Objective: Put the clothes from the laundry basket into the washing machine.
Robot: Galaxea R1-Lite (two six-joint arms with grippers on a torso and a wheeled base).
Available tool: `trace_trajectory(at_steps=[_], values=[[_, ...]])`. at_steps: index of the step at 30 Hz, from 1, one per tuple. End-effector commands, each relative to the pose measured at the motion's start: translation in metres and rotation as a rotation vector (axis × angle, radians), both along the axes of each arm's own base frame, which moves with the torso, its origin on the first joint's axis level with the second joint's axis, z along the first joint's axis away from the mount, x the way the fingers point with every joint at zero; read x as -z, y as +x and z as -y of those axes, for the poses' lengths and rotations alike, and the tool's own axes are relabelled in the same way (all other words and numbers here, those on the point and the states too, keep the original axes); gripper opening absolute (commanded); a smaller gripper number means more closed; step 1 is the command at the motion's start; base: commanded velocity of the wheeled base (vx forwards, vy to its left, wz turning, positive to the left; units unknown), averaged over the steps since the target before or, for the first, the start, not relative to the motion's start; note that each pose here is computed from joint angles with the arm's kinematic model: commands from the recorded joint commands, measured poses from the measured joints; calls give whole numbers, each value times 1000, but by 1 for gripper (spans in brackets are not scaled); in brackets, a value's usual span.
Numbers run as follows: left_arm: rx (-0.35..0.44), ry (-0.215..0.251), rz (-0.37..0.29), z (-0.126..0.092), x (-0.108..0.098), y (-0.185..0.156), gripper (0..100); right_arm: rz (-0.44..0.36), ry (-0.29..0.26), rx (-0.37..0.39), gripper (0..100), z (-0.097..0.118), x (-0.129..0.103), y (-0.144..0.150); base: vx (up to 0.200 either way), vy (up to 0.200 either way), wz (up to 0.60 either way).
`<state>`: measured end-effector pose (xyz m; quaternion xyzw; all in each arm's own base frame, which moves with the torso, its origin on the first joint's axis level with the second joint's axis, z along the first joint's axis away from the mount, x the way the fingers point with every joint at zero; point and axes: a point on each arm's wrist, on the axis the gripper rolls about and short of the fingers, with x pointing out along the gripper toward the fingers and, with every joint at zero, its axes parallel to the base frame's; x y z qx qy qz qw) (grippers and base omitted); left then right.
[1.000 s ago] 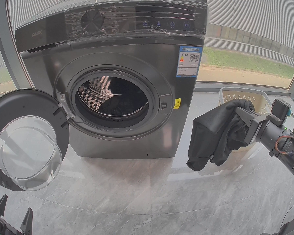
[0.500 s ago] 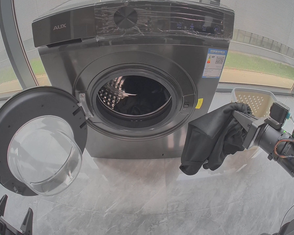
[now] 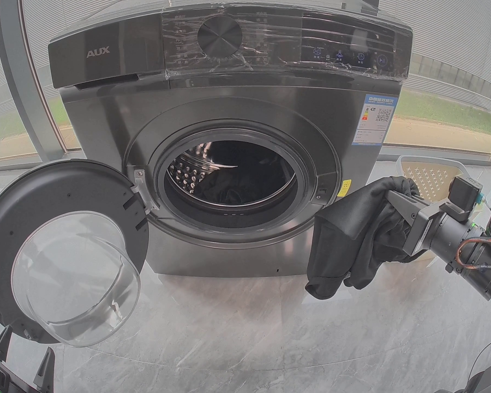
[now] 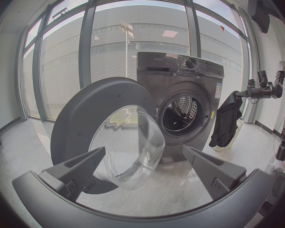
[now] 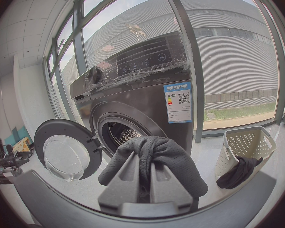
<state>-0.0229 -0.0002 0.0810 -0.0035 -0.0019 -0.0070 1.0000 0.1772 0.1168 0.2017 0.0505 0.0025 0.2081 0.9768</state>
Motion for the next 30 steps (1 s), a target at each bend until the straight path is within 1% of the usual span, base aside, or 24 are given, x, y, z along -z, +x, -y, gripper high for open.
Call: trace_trajectory(at_steps=[1,12,15,16,19,23,25,27,30], values=[[0,1,-4,0,5,0,100,-4,-1,-4,0,-1,1,0,0,0,0],[0,-1,-4,0,5,0,100,-10,-7,-8,0,-1,3,-1,0,0,0],[0,-1,-4,0,5,0,100,-13,-9,-8,0,0,5,-2,0,200,0],[-2,-1,-4,0,5,0,100,-17,-12,-11,0,1,6,-4,0,0,0],[-5,18,-2,0,5,0,100,-28,-4,-63,0,-7,8,-11,0,0,0],[-6,39,-3,0,5,0,100,-59,33,-162,0,-19,10,-18,0,0,0],[-6,33,-3,0,5,0,100,-69,31,-183,0,-22,12,-18,0,0,0],[-6,38,-2,0,5,0,100,-83,28,-186,0,-24,15,-17,0,0,0],[-6,27,-2,0,5,0,100,-105,38,-186,0,-28,18,-13,0,0,0]])
